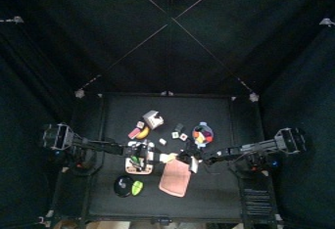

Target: Separate egg and rice

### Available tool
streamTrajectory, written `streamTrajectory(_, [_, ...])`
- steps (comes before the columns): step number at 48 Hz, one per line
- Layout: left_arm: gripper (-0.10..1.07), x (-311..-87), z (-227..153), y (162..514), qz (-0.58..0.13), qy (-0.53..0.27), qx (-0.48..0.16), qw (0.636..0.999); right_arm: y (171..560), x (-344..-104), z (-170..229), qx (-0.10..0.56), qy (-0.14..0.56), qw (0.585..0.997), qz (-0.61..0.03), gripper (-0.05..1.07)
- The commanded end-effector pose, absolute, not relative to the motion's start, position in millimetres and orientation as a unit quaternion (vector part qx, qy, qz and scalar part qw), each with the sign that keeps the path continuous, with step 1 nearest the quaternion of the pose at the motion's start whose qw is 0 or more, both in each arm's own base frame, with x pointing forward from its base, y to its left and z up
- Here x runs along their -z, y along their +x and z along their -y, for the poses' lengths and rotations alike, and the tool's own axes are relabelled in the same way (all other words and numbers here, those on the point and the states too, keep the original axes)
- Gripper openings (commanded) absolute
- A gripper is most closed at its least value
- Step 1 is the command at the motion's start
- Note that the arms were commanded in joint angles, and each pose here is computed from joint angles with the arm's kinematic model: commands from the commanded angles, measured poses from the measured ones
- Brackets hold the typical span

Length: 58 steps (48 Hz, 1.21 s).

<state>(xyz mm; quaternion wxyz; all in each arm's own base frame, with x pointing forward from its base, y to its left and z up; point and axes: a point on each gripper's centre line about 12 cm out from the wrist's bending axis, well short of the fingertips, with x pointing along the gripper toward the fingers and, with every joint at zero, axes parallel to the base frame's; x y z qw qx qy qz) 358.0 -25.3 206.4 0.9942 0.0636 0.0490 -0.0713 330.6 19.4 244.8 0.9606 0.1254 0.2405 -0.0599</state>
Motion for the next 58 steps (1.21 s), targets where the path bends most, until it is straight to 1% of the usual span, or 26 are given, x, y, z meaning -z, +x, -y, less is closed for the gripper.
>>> streamTrajectory(1, [0.51, -219.4, 24.8, 360.2, -0.028, 0.063, 0.069, 0.995, 330.0, -258.1, -19.3, 0.056, 0.126, 0.965, -0.222, 0.48])
streamTrajectory(9, [0.51, -218.9, 24.2, 359.9, -0.029, 0.063, 0.068, 0.995, 333.8, -260.8, -20.5, 0.051, 0.122, 0.967, -0.219, 0.52])
streamTrajectory(13, [0.51, -218.9, 24.2, 359.9, -0.029, 0.063, 0.068, 0.995, 336.6, -261.5, -23.0, 0.046, 0.112, 0.968, -0.218, 0.61])
streamTrajectory(20, [0.51, -218.9, 24.2, 359.9, -0.029, 0.063, 0.068, 0.995, 341.1, -259.2, -23.7, 0.044, 0.101, 0.969, -0.222, 0.8])
streamTrajectory(24, [0.51, -219.4, 24.2, 360.2, -0.028, 0.063, 0.068, 0.995, 344.9, -256.9, -23.3, 0.046, 0.097, 0.968, -0.225, 0.87])
streamTrajectory(41, [0.51, -217.6, 24.3, 362.0, -0.031, 0.063, 0.068, 0.995, 366.7, -253.2, -24.8, 0.041, 0.067, 0.97, -0.23, 0.88])
streamTrajectory(58, [0.51, -218.1, 24.3, 362.4, -0.03, 0.063, 0.068, 0.995, 375.0, -249.1, -23.8, 0.042, 0.054, 0.97, -0.234, 0.86])
